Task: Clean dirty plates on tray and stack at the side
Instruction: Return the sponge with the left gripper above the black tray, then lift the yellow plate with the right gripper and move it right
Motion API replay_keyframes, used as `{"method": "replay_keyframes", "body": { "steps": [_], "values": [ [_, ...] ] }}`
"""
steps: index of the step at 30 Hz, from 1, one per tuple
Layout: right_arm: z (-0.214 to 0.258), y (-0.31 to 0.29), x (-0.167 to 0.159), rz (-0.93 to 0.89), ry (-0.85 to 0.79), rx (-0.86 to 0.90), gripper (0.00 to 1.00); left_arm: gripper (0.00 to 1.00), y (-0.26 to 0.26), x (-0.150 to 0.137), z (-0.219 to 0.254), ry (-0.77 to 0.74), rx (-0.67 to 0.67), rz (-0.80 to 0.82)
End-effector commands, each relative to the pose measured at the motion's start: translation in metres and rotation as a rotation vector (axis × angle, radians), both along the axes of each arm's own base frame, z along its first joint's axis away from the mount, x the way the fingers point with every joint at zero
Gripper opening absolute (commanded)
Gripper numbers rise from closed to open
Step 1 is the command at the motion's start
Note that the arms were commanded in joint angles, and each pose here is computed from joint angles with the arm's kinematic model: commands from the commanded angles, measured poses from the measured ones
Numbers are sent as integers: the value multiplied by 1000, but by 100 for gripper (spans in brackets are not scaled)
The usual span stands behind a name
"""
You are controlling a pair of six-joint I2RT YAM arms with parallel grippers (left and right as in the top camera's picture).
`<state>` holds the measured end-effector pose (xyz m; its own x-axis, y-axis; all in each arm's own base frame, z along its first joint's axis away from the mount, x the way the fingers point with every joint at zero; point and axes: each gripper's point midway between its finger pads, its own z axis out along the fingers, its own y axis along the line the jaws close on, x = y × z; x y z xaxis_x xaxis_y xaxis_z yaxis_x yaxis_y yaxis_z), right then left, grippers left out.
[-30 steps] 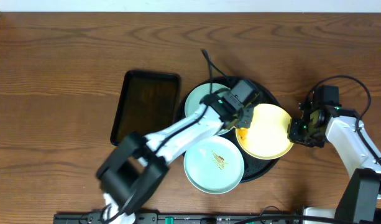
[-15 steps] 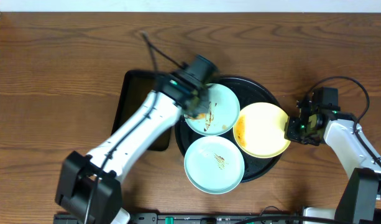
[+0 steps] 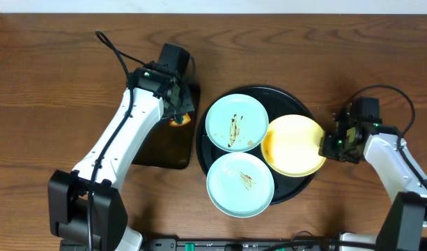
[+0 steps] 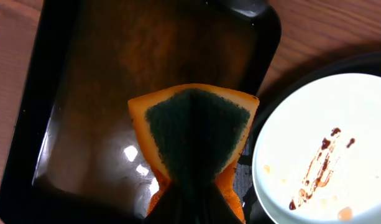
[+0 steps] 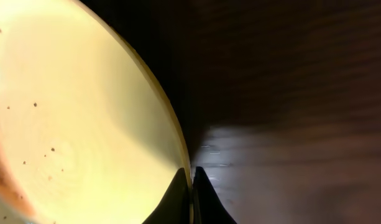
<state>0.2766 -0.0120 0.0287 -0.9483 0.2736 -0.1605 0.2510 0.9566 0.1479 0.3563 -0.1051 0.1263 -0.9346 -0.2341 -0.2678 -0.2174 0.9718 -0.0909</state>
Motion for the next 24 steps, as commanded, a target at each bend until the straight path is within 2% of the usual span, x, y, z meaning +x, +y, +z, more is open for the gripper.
{"method": "replay_keyframes", "body": {
  "steps": [1,6,12,18,24],
  "values": [
    [40,-25,22,-39,-116,-144,1,8,4,2,11,-33,7,-7],
    [82,-38,34,-61,-249,-227,1,7,4,2,11,-33,7,-7],
    [110,-46,33,-39,-318,-409,1,7,4,2,11,-33,7,-7],
    [128,-23,36,116,-356,-603,1,7,4,2,11,-33,7,-7],
    [152,-3,39,179,-431,-803,1,7,4,2,11,-32,7,-7]
  ]
}}
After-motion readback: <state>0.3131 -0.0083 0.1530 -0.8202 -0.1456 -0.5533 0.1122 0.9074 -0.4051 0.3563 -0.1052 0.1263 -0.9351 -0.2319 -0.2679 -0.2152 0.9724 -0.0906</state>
